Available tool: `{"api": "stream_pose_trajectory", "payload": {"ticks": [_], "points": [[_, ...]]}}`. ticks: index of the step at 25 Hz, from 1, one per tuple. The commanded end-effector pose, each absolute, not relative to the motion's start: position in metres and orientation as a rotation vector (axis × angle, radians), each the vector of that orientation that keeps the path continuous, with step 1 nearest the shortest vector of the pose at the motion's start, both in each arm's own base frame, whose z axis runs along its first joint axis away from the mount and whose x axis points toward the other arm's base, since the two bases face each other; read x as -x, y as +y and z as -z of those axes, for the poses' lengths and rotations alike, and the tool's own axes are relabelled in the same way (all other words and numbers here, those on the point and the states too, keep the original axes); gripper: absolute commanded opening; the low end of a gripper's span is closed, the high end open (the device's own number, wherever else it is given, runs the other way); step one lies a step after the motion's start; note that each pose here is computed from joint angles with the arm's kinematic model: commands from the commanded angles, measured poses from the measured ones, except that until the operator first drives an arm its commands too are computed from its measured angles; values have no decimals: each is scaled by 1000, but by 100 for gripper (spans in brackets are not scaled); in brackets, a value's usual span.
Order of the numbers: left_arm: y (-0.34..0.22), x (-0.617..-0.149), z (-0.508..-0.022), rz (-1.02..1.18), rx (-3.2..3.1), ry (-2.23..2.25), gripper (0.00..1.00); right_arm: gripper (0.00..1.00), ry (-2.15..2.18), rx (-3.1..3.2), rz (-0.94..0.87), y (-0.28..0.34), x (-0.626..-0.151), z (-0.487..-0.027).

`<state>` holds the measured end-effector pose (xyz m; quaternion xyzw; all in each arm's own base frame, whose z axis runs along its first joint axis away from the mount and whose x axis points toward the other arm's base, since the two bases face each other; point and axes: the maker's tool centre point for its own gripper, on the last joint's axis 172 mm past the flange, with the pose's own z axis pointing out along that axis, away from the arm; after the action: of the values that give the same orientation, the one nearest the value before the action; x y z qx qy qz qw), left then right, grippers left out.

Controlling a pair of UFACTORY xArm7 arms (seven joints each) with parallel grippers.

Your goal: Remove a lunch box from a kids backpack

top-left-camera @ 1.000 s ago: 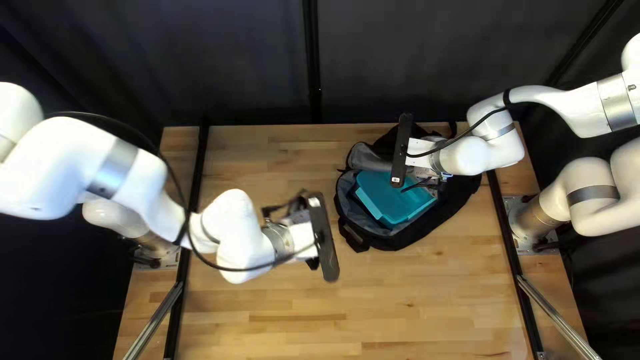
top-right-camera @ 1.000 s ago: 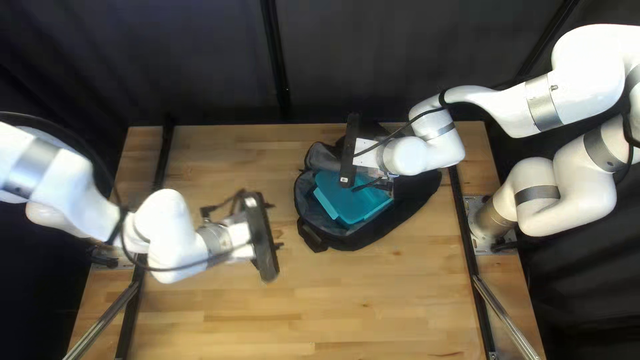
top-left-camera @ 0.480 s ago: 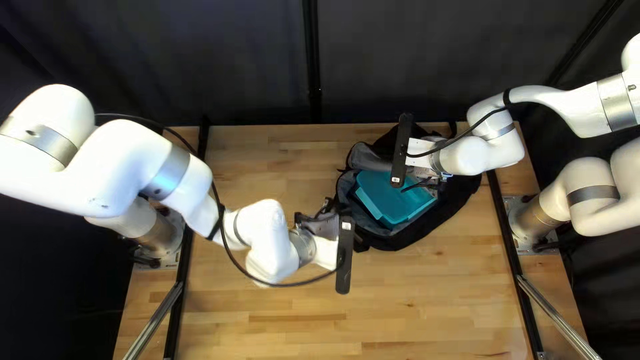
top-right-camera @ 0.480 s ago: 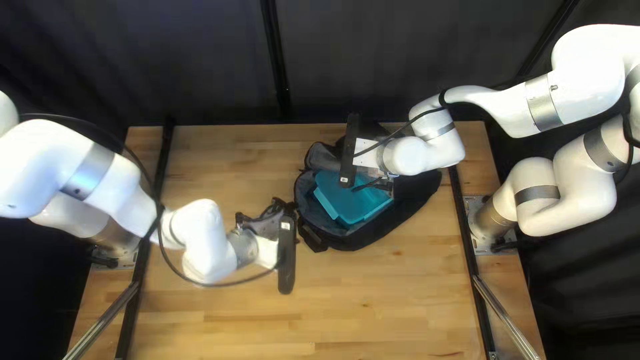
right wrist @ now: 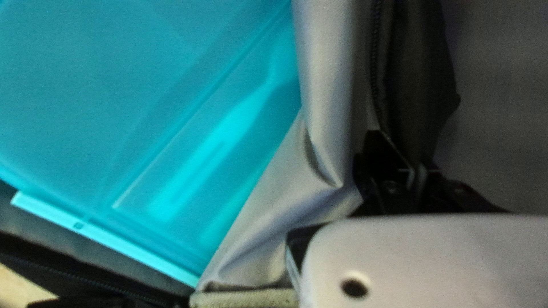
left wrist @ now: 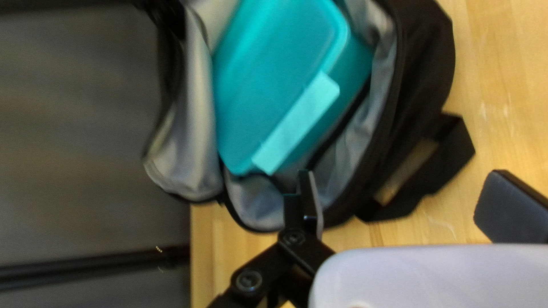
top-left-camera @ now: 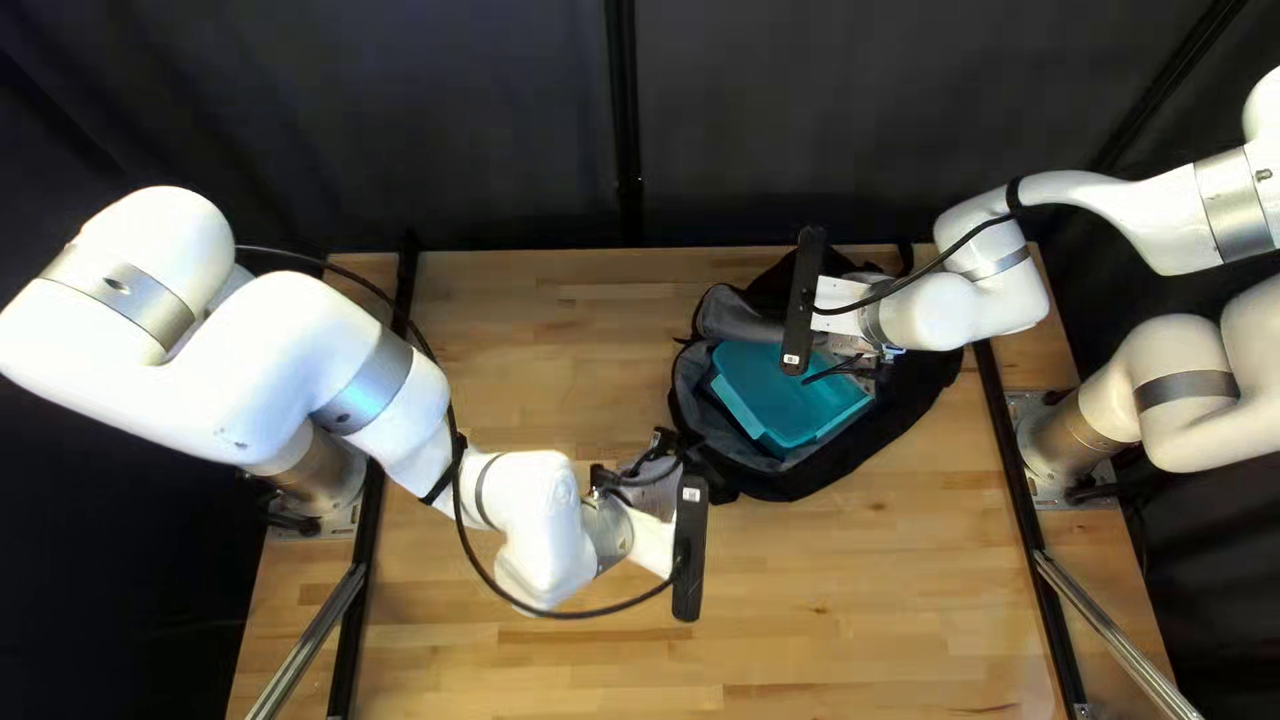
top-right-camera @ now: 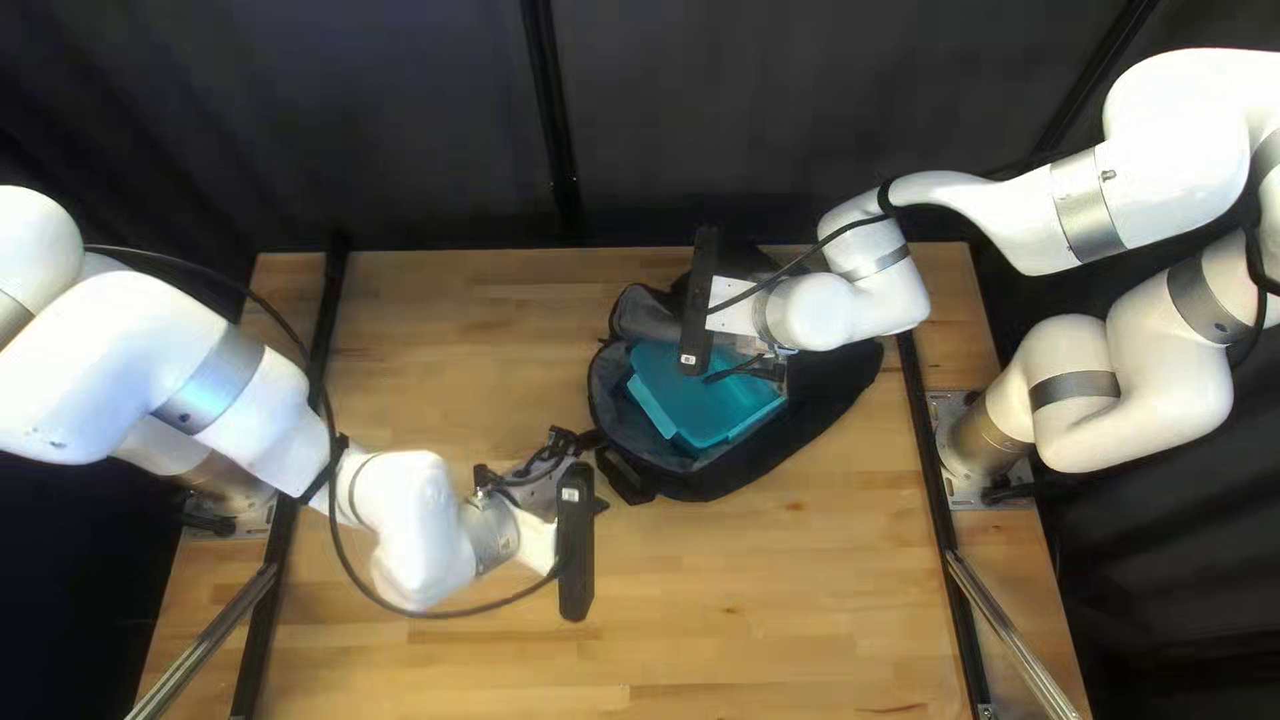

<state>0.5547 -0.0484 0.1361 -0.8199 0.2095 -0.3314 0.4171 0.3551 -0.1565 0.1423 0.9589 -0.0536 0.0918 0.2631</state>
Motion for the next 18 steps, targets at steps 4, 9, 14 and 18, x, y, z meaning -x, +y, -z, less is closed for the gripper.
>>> {"api": "stream_pose_trajectory", "payload": {"ticks": [4,9,14,18], "points": [[-15,-588,-128,862,1921,613,100,0,-145,-2593,-248,-157,-355,-142],[1,-599,-127,853,1892,632,100,0,-145,-2593,-248,-157,-355,-142],[12,-600,-127,820,1882,639,100,0,-145,-2593,-248,-157,-355,-142],[19,-605,-122,777,1882,645,100,0,-145,-2593,-248,-157,-355,-142]]}}
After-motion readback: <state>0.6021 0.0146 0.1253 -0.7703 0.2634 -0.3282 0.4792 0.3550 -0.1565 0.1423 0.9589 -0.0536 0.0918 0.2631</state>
